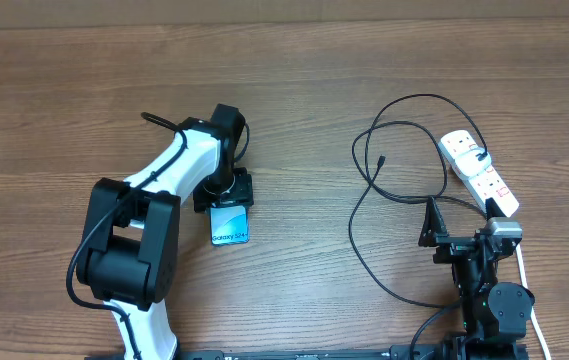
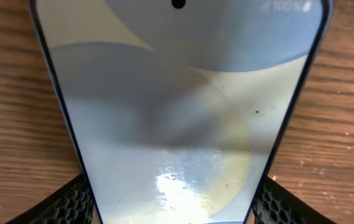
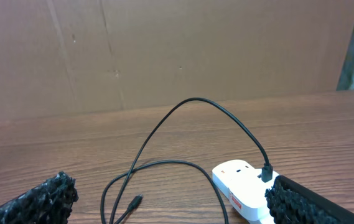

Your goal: Plug charger to phone and switch on socket

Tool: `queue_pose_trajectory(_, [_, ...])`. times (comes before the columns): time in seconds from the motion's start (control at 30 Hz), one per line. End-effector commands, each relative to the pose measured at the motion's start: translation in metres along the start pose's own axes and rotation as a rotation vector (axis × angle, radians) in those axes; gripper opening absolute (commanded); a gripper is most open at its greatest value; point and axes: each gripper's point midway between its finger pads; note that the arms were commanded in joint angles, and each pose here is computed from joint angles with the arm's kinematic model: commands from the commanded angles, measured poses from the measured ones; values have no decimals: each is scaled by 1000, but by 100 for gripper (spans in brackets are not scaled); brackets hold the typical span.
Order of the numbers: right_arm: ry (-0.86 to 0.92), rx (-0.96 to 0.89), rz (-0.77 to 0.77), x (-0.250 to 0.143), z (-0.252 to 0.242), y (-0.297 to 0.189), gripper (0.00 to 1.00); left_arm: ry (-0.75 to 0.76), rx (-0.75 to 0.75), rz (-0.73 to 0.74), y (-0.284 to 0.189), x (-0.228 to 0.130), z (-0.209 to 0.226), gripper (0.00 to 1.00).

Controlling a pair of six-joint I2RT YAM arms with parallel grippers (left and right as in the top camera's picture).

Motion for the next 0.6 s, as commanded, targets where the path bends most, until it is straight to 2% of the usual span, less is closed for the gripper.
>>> queue_pose_trajectory(0.0, [-5, 3, -5, -2, 1, 0, 100, -36, -136, 306, 40, -50, -20, 59])
queue_pose_trajectory(0.37, [-5, 3, -5, -2, 1, 0, 100, -18, -167, 351, 23, -53, -27, 58])
queue_pose_trajectory(0.57, [-5, 3, -5, -2, 0, 0, 100, -2, -138, 282, 28, -39, -23, 59])
Point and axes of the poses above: each gripper's point midway between its finger pads, its own y axis out along the fingers, its own z axis along the line the jaws close on, x = y × z, and after that the axes turned 9 degrees about -y, right-handed
